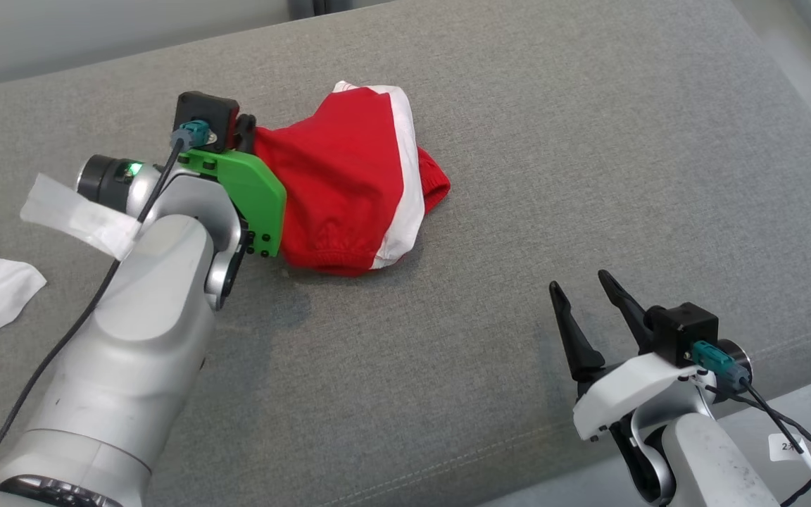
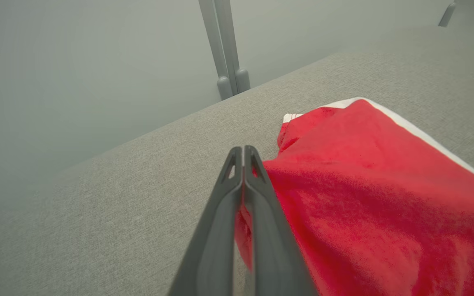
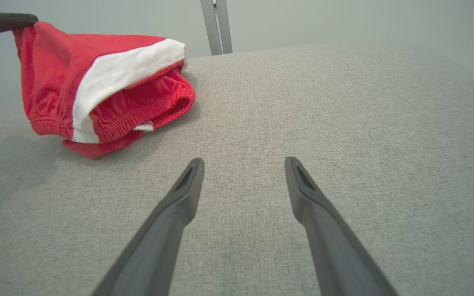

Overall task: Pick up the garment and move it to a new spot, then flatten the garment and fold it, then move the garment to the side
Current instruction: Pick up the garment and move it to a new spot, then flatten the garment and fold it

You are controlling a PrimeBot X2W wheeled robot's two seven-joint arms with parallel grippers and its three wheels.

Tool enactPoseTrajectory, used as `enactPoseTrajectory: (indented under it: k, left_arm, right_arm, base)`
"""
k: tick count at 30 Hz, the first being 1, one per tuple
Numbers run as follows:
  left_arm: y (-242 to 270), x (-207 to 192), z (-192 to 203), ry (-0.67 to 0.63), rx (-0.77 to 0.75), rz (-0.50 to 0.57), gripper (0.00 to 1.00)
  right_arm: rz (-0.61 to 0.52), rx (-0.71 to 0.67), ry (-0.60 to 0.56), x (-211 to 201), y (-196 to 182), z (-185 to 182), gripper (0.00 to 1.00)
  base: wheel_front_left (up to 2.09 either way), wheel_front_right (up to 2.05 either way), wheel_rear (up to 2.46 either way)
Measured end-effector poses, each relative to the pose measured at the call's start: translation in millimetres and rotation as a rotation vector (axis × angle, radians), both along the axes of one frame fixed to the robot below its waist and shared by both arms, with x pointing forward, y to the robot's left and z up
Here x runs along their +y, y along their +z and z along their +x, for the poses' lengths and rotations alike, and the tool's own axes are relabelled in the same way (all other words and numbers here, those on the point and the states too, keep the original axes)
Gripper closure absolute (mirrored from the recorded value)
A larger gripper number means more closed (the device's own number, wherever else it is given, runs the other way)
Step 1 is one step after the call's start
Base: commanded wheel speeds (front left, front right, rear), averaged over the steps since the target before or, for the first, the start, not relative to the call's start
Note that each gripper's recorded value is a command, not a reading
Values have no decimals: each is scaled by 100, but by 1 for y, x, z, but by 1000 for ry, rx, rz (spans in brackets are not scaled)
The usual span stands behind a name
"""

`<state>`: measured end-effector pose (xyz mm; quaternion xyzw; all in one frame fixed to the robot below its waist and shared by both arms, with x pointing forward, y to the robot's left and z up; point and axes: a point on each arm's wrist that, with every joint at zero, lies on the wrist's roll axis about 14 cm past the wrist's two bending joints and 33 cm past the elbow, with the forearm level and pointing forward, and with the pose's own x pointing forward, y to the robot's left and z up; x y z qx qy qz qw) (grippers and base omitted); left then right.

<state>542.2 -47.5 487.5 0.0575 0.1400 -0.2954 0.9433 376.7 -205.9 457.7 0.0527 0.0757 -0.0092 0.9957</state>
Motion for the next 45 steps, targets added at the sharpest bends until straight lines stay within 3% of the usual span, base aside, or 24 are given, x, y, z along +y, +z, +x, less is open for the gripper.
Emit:
enactPoseTrajectory:
  k: [5, 6, 7, 8, 14, 19, 24, 30, 45]
  left_arm:
    - [-4, 39, 15, 108, -80, 62, 100]
    - [-2, 47, 18, 130, -97, 71, 84]
    - [0, 53, 19, 150, -107, 73, 50]
    - [1, 57, 20, 161, -110, 73, 0]
    - [24, 75, 13, 214, -169, 4, 0]
    - [36, 64, -14, 134, -216, -77, 0]
    - [17, 48, -57, 34, -141, -109, 0]
    - [-11, 40, -95, 24, -44, -113, 0]
    - [-73, -5, -120, -14, 204, -122, 0]
  right_arm:
    - [8, 2, 23, 7, -3, 5, 0]
    - [9, 0, 25, 8, -2, 6, 0]
    - [10, -1, 26, 9, -2, 6, 0]
    - [11, -3, 27, 9, -1, 6, 0]
    - [15, -28, 43, 15, 7, 6, 0]
    - [21, -36, 52, 19, 10, -1, 0]
    - [23, -45, 64, 23, 15, -7, 0]
    - [13, -66, 73, 26, 25, -9, 0]
    - [-11, -24, -20, -5, 16, -19, 0]
  base:
    - [0, 0, 0]
    - [0, 0, 0]
    - [0, 0, 0]
    - [0, 0, 0]
    - [0, 0, 0]
    - [0, 0, 0]
    - [0, 0, 0]
    - [0, 0, 0]
    - [0, 0, 0]
